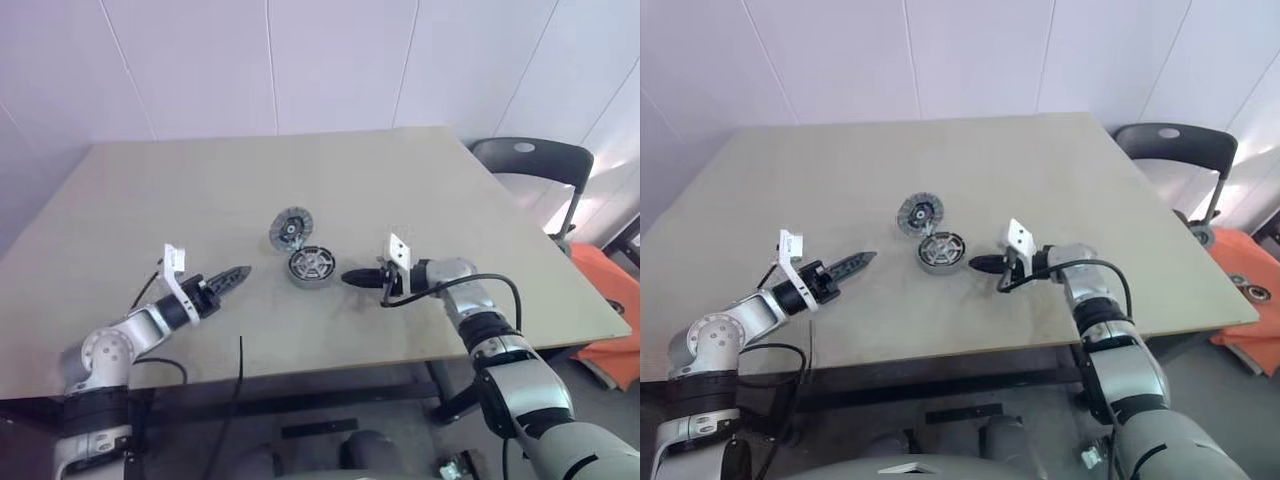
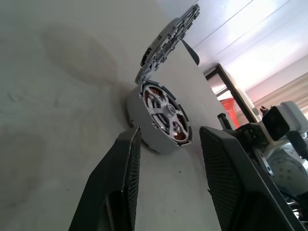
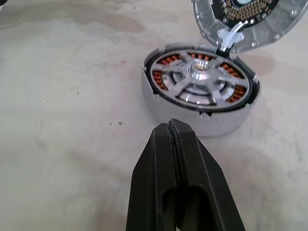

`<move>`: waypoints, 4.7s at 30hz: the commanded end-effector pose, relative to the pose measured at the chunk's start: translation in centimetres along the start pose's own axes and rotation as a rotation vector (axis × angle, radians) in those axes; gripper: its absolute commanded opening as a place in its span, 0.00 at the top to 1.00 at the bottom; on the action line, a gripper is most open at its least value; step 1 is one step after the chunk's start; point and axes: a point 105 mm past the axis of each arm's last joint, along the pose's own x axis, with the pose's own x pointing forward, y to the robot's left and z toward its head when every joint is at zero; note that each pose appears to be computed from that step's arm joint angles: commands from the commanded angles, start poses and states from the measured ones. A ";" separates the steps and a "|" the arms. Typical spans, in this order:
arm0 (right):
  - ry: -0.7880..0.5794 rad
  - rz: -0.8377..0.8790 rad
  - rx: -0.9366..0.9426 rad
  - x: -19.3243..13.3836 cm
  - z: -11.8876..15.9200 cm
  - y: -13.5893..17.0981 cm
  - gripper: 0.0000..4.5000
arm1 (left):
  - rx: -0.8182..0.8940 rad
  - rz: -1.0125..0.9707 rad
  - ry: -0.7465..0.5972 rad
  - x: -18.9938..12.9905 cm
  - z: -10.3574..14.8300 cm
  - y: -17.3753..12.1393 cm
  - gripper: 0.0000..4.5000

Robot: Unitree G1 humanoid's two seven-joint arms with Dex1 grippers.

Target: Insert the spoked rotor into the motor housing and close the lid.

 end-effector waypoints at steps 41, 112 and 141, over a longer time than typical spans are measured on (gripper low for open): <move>-0.092 -0.076 -0.198 7.5 6.8 -1.2 1.00 | 0.787 -0.202 0.242 -1.9 0.8 -2.8 0.53; -0.036 -0.279 -0.252 7.8 6.7 -3.1 1.00 | 0.729 -0.177 0.197 -1.0 0.4 -3.0 0.53; -0.116 -0.308 -0.184 7.8 7.3 -3.2 1.00 | 0.735 -0.164 0.197 -1.1 0.5 -2.8 0.53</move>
